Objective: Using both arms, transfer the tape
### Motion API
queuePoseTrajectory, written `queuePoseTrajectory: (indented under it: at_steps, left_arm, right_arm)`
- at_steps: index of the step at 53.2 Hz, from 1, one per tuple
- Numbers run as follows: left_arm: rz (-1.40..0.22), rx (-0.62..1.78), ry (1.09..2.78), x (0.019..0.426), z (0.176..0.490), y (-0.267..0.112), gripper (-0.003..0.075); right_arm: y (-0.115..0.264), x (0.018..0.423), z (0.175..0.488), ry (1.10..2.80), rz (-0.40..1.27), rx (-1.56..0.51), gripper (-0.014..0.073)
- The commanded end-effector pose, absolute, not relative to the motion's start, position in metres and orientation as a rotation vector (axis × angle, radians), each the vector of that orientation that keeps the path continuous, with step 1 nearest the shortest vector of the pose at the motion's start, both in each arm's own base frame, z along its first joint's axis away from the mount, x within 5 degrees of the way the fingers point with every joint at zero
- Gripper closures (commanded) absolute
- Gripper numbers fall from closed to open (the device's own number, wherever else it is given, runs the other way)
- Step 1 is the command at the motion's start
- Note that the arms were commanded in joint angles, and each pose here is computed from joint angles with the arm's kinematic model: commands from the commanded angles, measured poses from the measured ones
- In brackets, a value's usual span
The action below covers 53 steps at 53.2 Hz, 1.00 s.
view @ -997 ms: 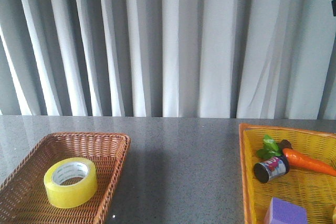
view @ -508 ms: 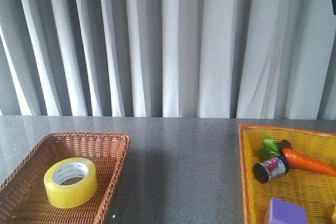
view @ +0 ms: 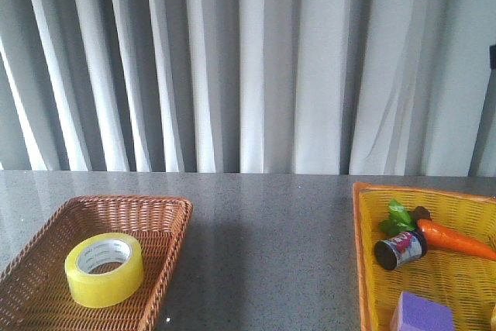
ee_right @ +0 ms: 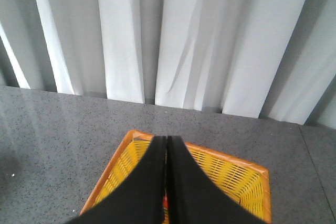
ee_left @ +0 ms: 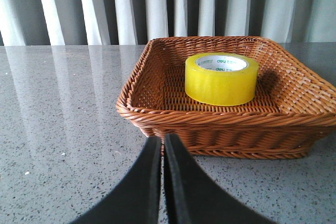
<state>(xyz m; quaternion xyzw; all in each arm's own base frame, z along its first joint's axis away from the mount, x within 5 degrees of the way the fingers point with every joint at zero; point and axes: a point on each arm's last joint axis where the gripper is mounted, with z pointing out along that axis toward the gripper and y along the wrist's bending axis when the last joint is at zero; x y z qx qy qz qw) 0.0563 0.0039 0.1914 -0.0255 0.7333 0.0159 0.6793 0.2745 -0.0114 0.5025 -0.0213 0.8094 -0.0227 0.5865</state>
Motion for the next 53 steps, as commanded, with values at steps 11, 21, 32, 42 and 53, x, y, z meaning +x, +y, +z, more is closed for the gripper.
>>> queuePoseTrajectory:
  at_steps: [11,21,32,42,53]
  left_arm:
    - [0.021,-0.053,1.529,0.054,0.207,0.003,0.0727]
    - [0.021,-0.053,1.529,0.054,0.207,0.003,0.0727]
    - [0.021,-0.053,1.529,0.054,0.207,0.003,0.0727]
    - [0.021,-0.053,1.529,0.054,0.207,0.003,0.0727]
    - [0.021,-0.053,1.529,0.054,0.207,0.003,0.0727]
  right_arm:
    - [-0.008,0.185,0.464,1.683,-0.069,-0.024,0.0603]
    - [-0.007,0.135,0.401,1.615,-0.097,-0.026,0.0603]
    - [-0.005,0.092,0.315,1.604,-0.122,-0.037,0.0603]
    - [-0.004,0.072,0.253,1.558,-0.144,-0.051,0.0603]
    - [-0.004,0.062,0.199,1.554,-0.126,-0.033,0.0603]
